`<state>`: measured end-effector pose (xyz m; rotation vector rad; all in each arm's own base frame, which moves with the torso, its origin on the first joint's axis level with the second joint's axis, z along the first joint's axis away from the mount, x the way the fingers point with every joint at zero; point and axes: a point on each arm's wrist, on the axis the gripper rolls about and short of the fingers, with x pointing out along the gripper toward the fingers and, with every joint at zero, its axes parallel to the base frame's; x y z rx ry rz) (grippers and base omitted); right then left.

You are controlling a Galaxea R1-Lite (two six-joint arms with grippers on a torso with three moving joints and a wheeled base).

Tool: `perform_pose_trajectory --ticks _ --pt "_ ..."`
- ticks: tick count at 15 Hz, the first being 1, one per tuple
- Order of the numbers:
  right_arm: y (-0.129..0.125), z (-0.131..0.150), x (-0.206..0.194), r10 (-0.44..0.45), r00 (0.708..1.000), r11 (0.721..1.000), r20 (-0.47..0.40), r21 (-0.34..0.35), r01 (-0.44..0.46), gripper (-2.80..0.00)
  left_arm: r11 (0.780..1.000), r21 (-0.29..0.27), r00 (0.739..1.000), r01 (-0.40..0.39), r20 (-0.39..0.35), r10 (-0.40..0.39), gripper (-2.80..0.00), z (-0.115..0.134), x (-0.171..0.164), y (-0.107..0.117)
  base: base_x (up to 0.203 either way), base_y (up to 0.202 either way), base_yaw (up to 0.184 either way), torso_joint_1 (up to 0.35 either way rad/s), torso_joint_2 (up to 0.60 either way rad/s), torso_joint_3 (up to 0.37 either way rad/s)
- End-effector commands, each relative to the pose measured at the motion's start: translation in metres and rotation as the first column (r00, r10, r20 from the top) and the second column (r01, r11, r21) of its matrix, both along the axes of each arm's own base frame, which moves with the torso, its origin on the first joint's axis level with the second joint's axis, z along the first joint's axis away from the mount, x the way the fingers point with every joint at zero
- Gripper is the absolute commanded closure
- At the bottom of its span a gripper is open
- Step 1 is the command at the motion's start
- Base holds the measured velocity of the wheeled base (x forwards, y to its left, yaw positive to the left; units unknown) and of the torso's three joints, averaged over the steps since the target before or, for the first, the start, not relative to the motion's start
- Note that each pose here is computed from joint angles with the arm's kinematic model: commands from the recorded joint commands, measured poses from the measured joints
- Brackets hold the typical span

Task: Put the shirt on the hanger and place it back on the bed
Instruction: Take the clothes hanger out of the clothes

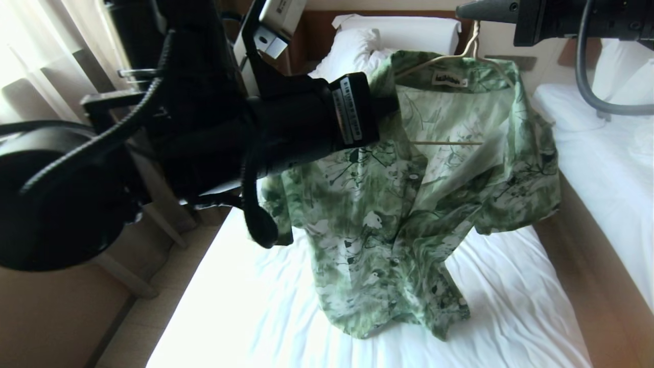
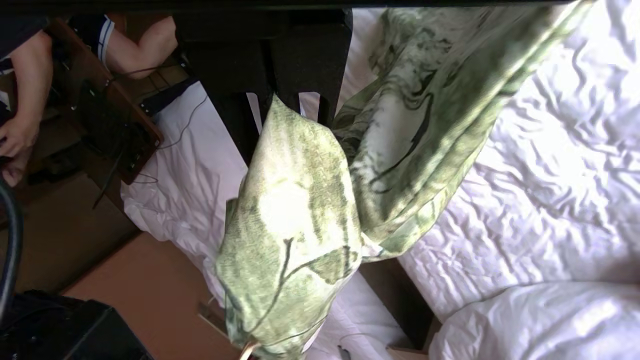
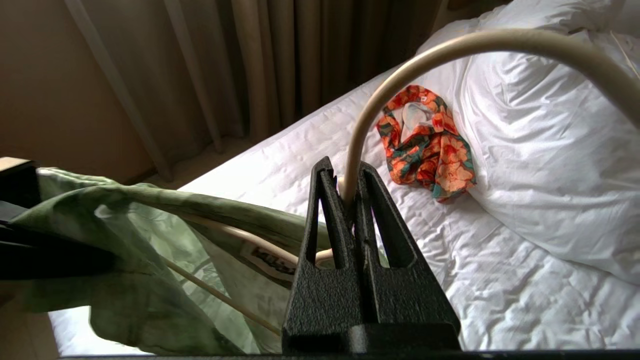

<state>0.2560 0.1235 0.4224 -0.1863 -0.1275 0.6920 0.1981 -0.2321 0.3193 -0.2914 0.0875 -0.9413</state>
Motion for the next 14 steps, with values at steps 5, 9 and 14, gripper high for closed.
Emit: perform_pose_trajectory --ticks 5,9,14 --pt "0.001 -0.002 0.002 -0.042 0.999 0.999 0.002 -0.015 0.042 0.00 0.996 0.046 0.997 -0.073 -0.028 0.075 0.00 0.010 -0.036 0.047 0.000 0.000 0.000 0.000 0.00 0.000" --pt "0.001 -0.002 0.001 -0.064 0.998 0.998 -0.001 -0.022 0.064 0.00 0.992 0.066 0.994 -0.105 -0.030 0.107 0.00 0.014 -0.048 0.070 0.000 0.000 0.000 0.000 0.00 0.000" --pt "0.004 -0.003 -0.002 -0.077 0.997 0.996 -0.007 -0.040 0.077 0.00 0.984 0.084 0.986 -0.157 -0.042 0.161 0.00 0.014 -0.051 0.090 0.000 0.000 0.000 0.000 0.00 0.000"
